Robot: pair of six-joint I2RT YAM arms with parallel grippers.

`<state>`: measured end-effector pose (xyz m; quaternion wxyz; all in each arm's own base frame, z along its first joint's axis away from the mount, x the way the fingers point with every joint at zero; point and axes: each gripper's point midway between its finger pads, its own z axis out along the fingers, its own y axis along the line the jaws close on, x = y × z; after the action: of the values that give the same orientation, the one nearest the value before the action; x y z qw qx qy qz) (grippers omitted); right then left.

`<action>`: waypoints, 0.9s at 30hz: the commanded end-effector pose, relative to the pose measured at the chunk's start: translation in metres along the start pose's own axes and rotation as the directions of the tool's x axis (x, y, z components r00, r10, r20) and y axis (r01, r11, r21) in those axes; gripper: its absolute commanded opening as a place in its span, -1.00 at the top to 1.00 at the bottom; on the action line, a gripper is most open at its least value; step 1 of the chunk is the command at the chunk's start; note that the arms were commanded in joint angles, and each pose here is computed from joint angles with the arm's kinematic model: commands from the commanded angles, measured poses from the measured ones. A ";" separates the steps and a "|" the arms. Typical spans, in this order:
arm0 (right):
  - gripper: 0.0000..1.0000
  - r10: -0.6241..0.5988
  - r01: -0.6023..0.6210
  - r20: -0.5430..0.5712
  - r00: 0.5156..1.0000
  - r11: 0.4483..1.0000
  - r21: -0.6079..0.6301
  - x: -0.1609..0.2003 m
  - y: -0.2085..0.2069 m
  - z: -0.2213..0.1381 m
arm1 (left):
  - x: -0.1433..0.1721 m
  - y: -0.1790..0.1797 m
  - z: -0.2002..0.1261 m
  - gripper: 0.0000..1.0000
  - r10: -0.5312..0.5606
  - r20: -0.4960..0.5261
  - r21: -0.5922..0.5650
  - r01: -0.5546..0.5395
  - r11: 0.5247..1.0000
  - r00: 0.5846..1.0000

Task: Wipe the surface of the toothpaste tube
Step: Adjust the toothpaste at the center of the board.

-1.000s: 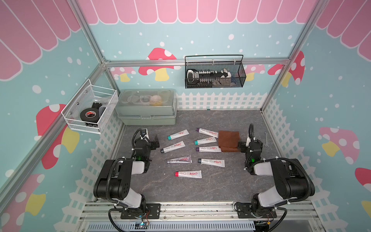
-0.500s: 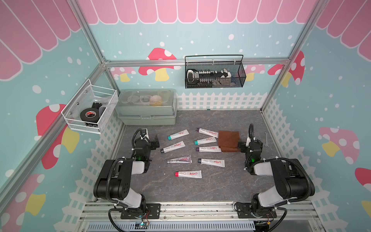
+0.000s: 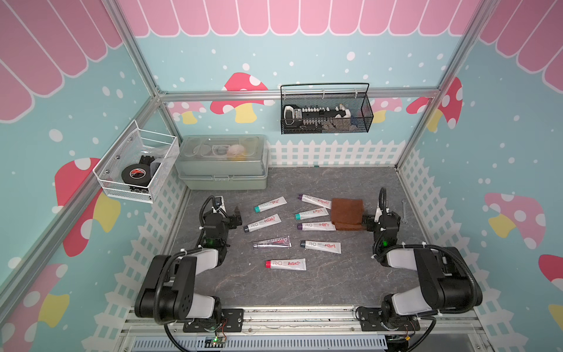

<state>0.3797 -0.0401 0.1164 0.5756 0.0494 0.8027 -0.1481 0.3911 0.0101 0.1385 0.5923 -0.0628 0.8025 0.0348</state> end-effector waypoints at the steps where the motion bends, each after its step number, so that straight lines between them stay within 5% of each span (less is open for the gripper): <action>1: -0.99 0.027 -0.023 -0.073 0.997 0.999 0.048 -0.023 -0.011 -0.005 | -0.025 0.025 -0.010 -0.98 -0.099 -0.123 -0.206 0.073 0.976 0.987; 4: -0.99 0.222 -0.210 -0.117 0.968 0.972 0.108 -0.061 -0.025 -0.017 | -0.048 0.032 -0.022 -0.98 -0.172 -0.209 -0.336 0.094 0.937 0.963; 7: -0.99 0.479 -0.452 -0.193 0.856 0.876 0.168 -0.064 -0.029 -0.038 | -0.068 0.024 -0.033 -0.98 -0.153 -0.245 -0.377 0.051 0.925 0.957; 11: -0.99 0.488 -0.509 -0.254 0.835 0.861 -0.020 -0.067 0.001 -0.046 | -0.060 0.027 -0.047 -0.99 -0.350 -0.197 -0.459 0.230 0.859 0.916; 18: -0.94 0.397 -0.471 -0.374 0.838 0.872 -0.131 -0.063 0.023 -0.067 | -0.046 -0.036 -0.027 -0.74 -0.438 -0.316 -0.197 0.393 0.898 0.842; 23: -0.82 0.255 -0.418 -0.486 0.836 0.869 -0.263 -0.045 0.062 -0.081 | -0.017 -0.104 -0.039 -0.67 -0.234 -0.520 0.010 0.280 0.960 0.822; 27: -0.77 0.120 -0.341 -0.540 0.833 0.880 -0.330 -0.029 0.089 -0.092 | 0.006 -0.153 -0.068 -0.82 -0.087 -0.559 0.216 0.246 0.945 0.825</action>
<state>0.3394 0.0575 0.1649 0.3968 0.1045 0.9050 0.1123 0.3667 -0.1194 0.1595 0.3649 -0.1145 0.9181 -0.1040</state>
